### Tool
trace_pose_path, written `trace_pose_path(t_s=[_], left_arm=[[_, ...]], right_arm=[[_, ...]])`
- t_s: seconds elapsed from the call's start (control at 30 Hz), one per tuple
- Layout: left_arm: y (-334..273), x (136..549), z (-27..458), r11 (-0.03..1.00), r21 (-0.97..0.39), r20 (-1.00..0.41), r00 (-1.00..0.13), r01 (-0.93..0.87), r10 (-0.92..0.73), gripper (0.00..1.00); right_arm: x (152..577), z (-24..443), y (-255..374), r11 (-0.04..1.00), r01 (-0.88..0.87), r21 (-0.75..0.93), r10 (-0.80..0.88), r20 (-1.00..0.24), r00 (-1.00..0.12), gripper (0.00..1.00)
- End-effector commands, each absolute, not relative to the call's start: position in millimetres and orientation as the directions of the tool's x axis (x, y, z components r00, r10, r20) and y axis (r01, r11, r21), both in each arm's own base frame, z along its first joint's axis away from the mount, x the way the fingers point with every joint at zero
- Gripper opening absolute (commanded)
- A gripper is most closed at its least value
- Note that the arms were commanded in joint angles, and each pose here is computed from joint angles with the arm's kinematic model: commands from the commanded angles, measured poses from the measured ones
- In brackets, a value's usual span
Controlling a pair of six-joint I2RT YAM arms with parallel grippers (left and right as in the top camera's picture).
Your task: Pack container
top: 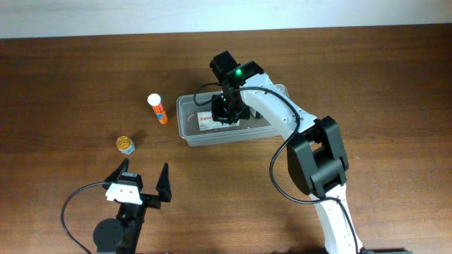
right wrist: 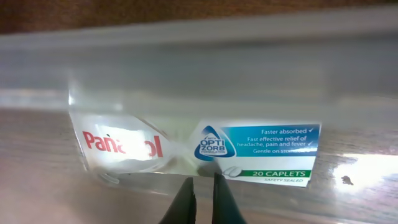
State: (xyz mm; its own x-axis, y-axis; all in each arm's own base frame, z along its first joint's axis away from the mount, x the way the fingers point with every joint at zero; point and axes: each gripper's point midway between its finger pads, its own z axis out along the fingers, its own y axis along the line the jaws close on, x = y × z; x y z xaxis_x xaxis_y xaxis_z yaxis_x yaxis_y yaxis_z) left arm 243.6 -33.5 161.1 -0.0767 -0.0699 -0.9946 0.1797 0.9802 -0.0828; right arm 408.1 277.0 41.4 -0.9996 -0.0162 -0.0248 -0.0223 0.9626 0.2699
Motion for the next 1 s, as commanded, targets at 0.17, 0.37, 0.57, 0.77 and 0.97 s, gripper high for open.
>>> trace_pose_path(t_s=[0.17, 0.37, 0.57, 0.77, 0.97], left_arm=[[-31, 244, 161, 0.982, -0.088, -0.994, -0.076, 0.167, -0.076, 1.0], [-31, 244, 161, 0.982, -0.088, -0.994, -0.076, 0.167, -0.076, 0.99], [-31, 244, 161, 0.982, -0.088, -0.994, -0.076, 0.167, -0.076, 0.99], [-31, 244, 161, 0.982, -0.088, -0.994, -0.076, 0.167, -0.076, 0.99], [-31, 244, 161, 0.982, -0.088, -0.994, -0.076, 0.167, -0.076, 0.99]], right_arm=[[411, 28, 286, 0.968, -0.057, 0.244, -0.043, -0.059, -0.997, 0.04], [420, 30, 296, 0.966, -0.043, 0.253, -0.016, -0.107, -0.994, 0.04], [430, 30, 289, 0.975, 0.007, 0.224, 0.041, -0.145, -0.989, 0.04], [438, 30, 287, 0.977, 0.026, 0.212, 0.065, -0.178, -0.982, 0.04], [448, 34, 293, 0.968, 0.058, 0.245, 0.111, -0.207, -0.972, 0.04]])
